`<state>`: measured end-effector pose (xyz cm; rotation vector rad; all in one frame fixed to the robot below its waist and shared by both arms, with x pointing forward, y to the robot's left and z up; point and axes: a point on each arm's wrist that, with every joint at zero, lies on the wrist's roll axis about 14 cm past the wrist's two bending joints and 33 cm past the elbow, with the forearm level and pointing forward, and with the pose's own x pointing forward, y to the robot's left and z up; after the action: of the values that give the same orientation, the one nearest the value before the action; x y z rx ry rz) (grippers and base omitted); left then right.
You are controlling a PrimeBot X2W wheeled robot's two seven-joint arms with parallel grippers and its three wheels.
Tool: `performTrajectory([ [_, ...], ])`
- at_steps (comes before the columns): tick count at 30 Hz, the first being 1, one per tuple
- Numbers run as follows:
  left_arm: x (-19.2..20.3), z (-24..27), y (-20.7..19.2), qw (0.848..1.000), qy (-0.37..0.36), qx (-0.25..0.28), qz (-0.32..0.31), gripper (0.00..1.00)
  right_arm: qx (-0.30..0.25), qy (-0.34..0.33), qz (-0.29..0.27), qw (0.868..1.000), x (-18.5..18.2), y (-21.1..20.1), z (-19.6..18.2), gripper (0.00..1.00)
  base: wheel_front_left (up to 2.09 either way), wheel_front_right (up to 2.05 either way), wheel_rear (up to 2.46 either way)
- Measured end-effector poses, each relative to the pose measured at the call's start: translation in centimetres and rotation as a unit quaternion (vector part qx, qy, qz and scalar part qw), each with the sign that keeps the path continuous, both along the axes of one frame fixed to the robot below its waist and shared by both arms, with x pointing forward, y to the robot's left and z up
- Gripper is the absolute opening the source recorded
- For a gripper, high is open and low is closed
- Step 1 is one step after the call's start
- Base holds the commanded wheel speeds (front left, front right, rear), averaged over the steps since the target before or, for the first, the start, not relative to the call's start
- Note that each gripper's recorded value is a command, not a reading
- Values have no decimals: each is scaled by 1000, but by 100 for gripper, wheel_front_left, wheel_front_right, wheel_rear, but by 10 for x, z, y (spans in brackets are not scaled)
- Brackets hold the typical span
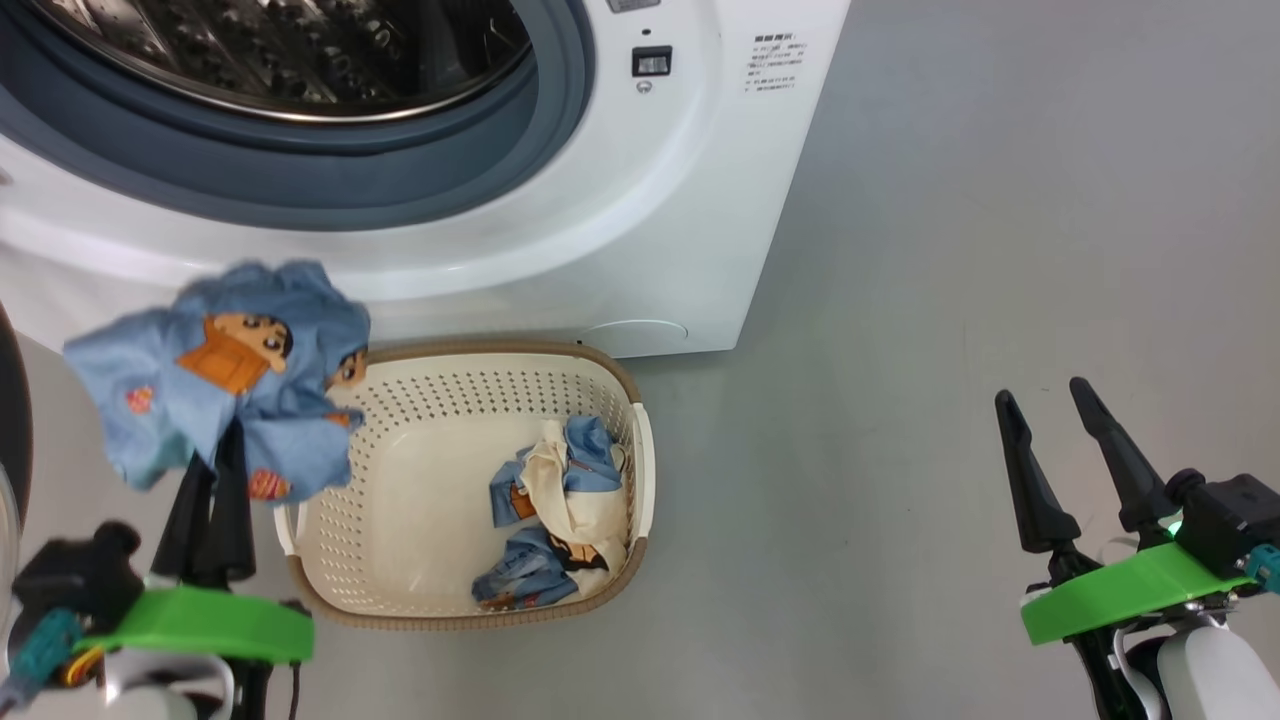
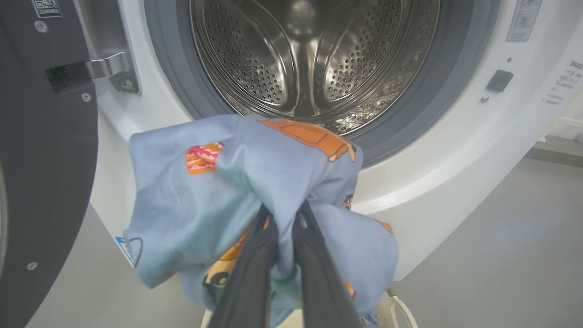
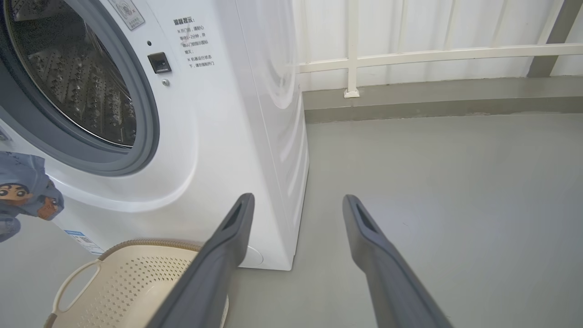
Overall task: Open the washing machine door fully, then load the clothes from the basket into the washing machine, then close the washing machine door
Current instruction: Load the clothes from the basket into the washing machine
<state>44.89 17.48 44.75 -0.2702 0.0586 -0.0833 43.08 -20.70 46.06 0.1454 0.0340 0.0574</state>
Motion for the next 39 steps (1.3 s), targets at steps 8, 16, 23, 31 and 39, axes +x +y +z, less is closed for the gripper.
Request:
performTrajectory([
  [8, -11, 9, 4, 1000, -14, 3, 13, 0, 1, 2, -3, 1000, -2, -2, -2, 100, 0, 0, 0],
  [16, -3, 10, 1, 1000, -21, 3, 10, 0, 2, 11, -8, 1000, -2, -4, -8, 100, 0, 0, 0],
  [23, 62, 41, -16, 997, -82, 1, -15, 0, 11, 18, -15, 1000, 4, -2, -17, 100, 0, 0, 0],
  [31, 136, 50, -41, 994, -97, 4, -49, 0, 16, 24, -25, 999, 9, -4, -23, 100, 0, 0, 0],
  [39, 185, 47, -50, 994, -88, 16, -59, 0, 15, 32, -32, 999, 13, -7, -30, 100, 0, 0, 0],
])
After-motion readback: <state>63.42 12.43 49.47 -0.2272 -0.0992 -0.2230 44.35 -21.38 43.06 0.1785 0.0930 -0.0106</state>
